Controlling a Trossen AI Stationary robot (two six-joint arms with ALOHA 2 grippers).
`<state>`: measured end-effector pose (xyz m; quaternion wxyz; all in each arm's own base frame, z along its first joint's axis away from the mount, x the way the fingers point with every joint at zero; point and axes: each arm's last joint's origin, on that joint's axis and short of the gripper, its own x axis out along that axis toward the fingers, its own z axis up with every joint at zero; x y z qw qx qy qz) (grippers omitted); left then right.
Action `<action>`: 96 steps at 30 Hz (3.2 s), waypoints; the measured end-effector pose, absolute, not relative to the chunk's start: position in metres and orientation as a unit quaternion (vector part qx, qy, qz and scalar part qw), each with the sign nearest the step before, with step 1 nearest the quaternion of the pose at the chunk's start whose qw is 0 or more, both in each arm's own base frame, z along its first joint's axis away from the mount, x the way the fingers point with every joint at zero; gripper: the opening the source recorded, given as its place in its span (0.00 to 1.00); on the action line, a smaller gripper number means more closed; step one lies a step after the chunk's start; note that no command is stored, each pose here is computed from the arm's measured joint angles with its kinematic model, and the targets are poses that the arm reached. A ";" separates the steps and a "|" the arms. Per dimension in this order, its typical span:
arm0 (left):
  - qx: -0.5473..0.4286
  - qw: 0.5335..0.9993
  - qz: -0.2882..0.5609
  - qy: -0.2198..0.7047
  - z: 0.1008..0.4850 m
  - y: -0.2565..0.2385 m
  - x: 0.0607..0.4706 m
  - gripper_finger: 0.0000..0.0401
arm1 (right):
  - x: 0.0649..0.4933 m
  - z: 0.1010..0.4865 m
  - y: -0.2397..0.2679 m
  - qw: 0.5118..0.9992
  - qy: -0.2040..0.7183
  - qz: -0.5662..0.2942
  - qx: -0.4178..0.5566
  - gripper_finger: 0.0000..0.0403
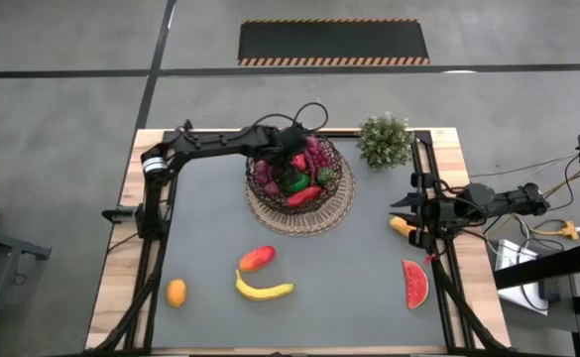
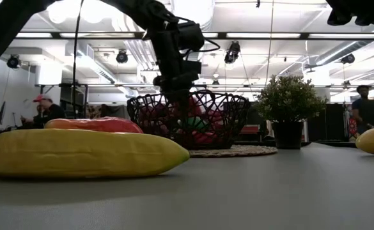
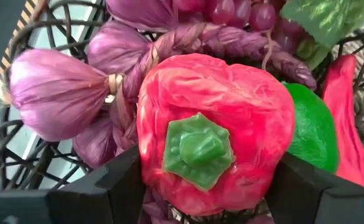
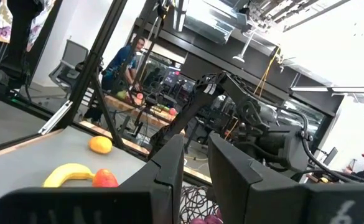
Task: Build produce basket
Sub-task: Put the red bell pepper into the basket, then put the red mango into the basket
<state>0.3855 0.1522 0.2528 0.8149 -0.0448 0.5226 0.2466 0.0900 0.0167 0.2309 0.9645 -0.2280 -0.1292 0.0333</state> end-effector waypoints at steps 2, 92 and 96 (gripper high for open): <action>-0.046 0.816 0.247 0.521 0.253 0.152 0.386 0.63 | 0.090 0.231 0.017 0.964 -0.129 0.033 -0.228 0.16; -0.044 0.830 0.186 0.524 0.194 -0.110 0.306 0.44 | 0.094 0.227 0.016 0.984 -0.100 0.031 -0.146 0.22; -0.002 0.874 0.171 0.455 0.218 -0.114 0.305 0.45 | 0.103 0.225 0.018 0.990 -0.083 0.037 -0.110 0.31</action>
